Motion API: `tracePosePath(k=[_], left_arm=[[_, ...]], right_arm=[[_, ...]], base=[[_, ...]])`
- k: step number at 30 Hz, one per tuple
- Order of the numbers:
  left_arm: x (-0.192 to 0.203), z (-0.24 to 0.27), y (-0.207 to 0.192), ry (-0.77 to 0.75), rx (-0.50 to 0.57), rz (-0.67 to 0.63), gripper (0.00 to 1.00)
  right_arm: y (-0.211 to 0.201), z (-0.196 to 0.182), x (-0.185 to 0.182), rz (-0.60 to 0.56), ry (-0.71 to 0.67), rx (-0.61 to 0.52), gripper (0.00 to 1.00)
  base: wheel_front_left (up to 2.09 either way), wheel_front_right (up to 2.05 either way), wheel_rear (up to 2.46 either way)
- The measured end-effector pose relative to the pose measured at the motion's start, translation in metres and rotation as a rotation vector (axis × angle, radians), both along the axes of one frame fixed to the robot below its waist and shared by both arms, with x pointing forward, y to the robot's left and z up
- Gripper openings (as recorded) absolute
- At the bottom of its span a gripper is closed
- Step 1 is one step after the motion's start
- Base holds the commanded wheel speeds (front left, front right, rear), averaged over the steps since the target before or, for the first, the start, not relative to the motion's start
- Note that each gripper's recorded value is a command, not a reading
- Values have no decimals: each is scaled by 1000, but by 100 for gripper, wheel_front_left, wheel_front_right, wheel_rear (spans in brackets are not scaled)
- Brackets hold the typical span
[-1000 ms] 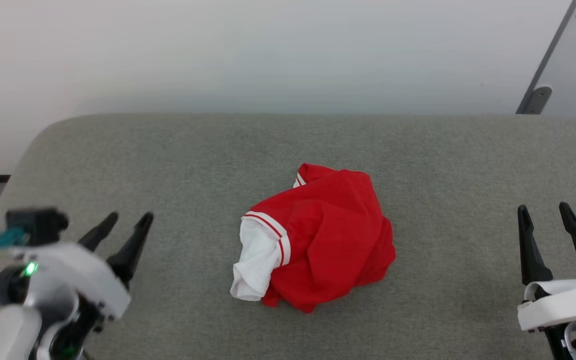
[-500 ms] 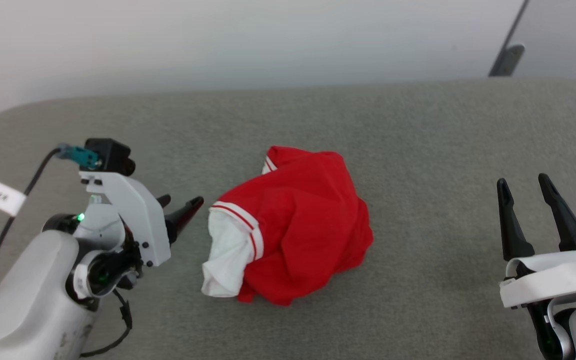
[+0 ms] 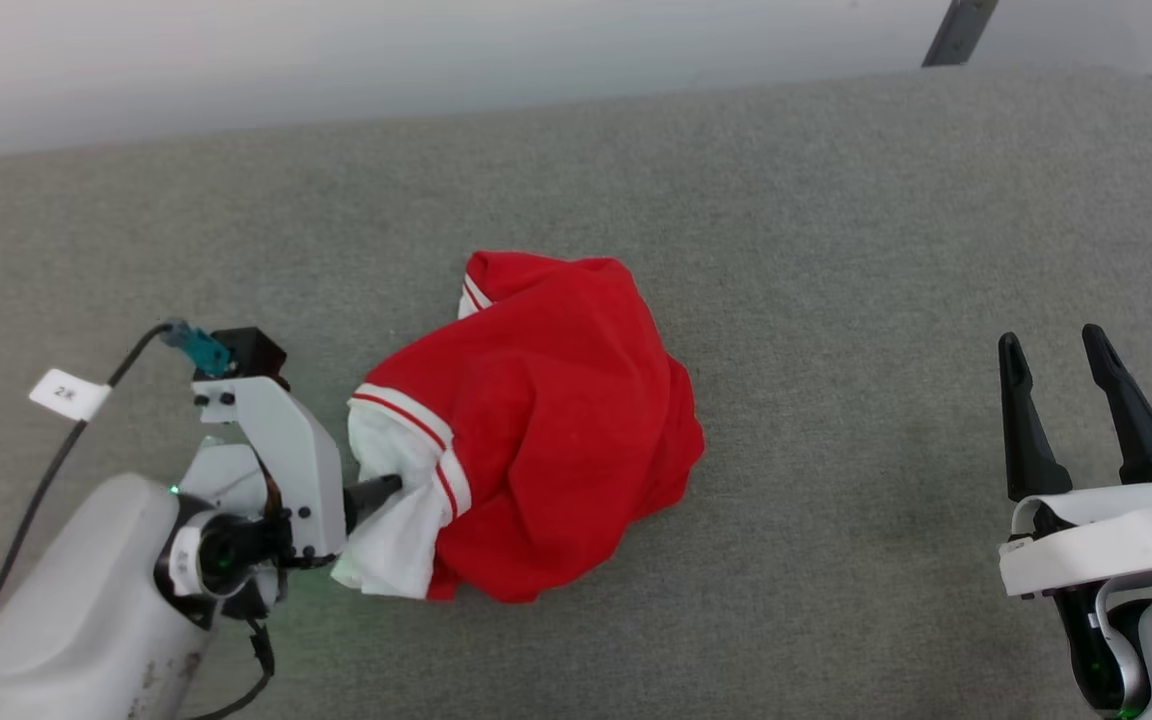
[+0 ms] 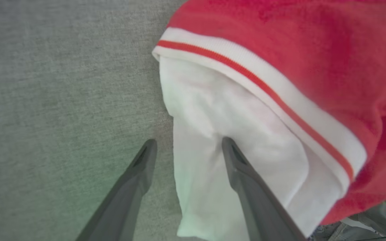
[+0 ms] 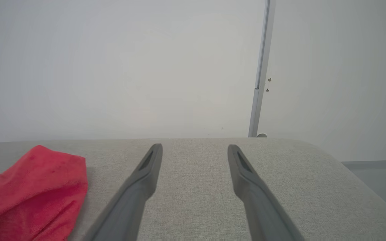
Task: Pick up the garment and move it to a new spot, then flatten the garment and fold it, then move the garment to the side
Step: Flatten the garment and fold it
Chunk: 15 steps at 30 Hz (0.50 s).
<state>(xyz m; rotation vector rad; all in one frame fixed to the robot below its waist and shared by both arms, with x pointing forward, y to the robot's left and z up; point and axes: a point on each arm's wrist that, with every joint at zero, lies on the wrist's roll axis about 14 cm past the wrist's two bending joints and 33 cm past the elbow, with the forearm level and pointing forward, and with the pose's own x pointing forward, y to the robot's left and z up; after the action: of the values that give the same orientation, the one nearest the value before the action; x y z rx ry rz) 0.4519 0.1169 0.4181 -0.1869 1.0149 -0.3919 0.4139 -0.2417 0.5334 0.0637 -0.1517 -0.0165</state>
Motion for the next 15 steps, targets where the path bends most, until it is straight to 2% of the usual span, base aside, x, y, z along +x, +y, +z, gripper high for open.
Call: tracePosePath(k=[8,9,10,15], left_arm=[[1,-21,0,51,22,-4,100],[0,-23,-1,58,16,2,36],[-1,-24,-1,63,11,1,0],[-4,-26,-5,82,-25,-2,0]], right_arm=[[-2,-6,4,-9,13,4,100],[-1,-6,4,-9,13,5,100],[-1,-5,4,-8,12,6,100],[0,-5,5,-2,10,3,100]], base=[[0,0,0],[0,0,0],[0,0,0],[0,0,0]])
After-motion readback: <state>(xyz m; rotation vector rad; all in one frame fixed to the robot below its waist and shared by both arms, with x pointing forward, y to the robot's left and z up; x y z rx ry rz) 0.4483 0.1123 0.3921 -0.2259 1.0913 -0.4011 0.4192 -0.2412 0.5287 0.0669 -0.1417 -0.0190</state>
